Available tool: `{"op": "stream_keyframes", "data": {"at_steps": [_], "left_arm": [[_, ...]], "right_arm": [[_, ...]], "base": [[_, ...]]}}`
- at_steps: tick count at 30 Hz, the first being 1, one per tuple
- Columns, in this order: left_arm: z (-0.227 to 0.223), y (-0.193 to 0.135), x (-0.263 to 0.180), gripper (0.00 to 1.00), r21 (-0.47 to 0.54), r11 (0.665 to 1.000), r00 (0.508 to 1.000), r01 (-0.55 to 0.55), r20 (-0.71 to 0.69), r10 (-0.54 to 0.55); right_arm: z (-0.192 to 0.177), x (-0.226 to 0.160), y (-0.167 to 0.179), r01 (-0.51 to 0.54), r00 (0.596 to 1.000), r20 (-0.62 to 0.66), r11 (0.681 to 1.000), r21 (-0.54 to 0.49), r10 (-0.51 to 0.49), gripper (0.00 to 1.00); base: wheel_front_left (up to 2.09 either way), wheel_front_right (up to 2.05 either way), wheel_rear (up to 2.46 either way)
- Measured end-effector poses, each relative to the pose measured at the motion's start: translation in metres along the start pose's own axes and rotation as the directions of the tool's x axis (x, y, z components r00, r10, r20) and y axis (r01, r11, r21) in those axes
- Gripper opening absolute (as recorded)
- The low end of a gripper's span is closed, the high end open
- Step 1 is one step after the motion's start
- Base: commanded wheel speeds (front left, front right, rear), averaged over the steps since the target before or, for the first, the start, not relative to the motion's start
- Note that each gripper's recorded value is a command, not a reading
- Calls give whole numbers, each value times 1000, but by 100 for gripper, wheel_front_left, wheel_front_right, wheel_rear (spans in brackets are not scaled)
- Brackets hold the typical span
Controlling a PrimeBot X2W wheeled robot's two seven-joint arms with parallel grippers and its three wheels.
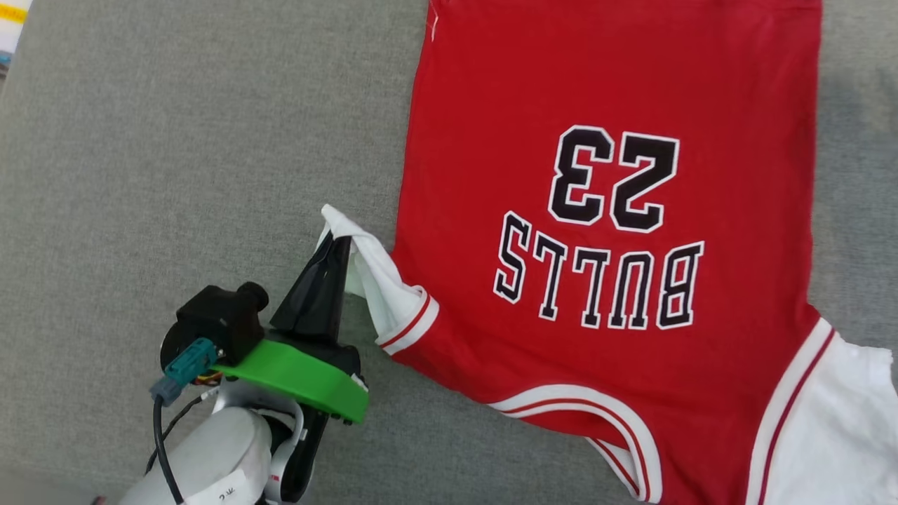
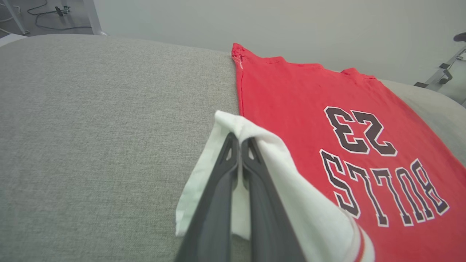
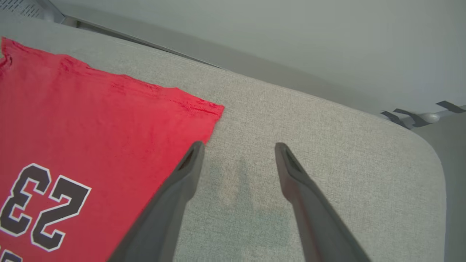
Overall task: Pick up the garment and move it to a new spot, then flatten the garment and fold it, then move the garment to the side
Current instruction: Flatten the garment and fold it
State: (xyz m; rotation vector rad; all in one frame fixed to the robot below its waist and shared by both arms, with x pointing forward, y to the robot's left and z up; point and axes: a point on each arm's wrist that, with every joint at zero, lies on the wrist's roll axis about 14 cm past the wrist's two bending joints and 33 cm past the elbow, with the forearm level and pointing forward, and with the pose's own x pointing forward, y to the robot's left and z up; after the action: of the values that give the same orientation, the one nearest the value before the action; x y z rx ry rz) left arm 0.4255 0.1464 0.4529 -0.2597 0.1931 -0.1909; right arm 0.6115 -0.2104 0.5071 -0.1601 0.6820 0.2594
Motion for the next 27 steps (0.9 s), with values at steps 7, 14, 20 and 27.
{"op": "stream_keyframes", "data": {"at_steps": [7,14,20,27], "left_arm": [[-13,12,13,0,-4,1000,1000,-29,-7,29],[-28,30,17,0,4,997,996,-78,-31,78],[-29,48,11,0,22,991,991,-128,-29,129],[-30,49,-1,0,15,990,989,-143,-34,144]], "right_arm": [[-36,66,15,-41,972,-231,999,-1,39,100],[-87,120,42,-98,931,-349,994,38,105,100],[-100,127,41,-113,919,-376,993,41,120,0],[-78,116,44,-120,962,-243,992,47,128,0]], "base": [[0,0,0],[0,0,0],[0,0,0],[0,0,0]]}}
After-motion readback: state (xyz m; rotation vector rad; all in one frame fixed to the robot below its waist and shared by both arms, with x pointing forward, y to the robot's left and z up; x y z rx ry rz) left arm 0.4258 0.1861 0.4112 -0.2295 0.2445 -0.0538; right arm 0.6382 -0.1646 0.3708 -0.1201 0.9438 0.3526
